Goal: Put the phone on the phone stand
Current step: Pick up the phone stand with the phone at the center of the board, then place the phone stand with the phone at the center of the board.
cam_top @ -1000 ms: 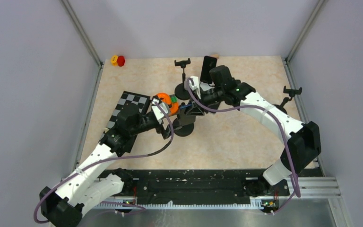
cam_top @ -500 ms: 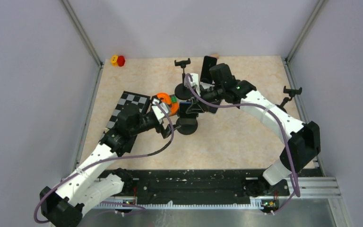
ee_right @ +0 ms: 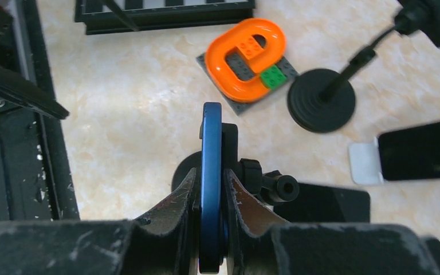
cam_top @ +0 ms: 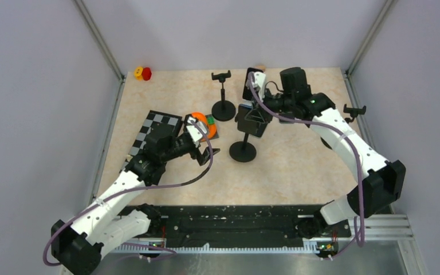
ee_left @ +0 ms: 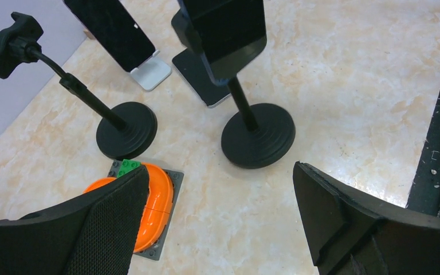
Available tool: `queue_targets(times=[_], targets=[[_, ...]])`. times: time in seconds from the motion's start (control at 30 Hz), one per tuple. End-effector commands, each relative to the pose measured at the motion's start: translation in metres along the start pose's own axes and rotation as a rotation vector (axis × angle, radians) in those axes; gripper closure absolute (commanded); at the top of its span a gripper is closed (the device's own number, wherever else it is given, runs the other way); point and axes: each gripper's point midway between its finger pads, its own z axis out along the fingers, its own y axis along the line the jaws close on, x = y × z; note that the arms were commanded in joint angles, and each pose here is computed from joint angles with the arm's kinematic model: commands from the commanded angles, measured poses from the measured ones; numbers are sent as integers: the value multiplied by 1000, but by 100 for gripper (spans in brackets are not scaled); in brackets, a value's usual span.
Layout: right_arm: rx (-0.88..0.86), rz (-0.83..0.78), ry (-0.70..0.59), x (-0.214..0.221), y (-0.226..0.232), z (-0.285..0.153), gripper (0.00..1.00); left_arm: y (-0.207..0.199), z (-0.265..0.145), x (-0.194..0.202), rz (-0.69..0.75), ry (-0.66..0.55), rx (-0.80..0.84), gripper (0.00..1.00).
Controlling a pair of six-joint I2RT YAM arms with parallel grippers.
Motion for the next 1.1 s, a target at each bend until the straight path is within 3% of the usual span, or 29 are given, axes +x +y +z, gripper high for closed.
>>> queue_targets(times=[0.0, 0.23, 0.57, 1.07], targets=[[228, -117, -189, -77, -39, -68, 100, 15, 1, -17, 3, -41, -61, 1], [435, -75, -203, -79, -95, -130, 100, 19, 3, -12, -9, -21, -82, 1], [758, -70, -128, -66, -188, -200, 100, 19, 4, -11, -9, -19, -76, 1], [1039, -73, 21, -25, -294, -232, 100, 19, 6, -12, -1, -35, -73, 1]])
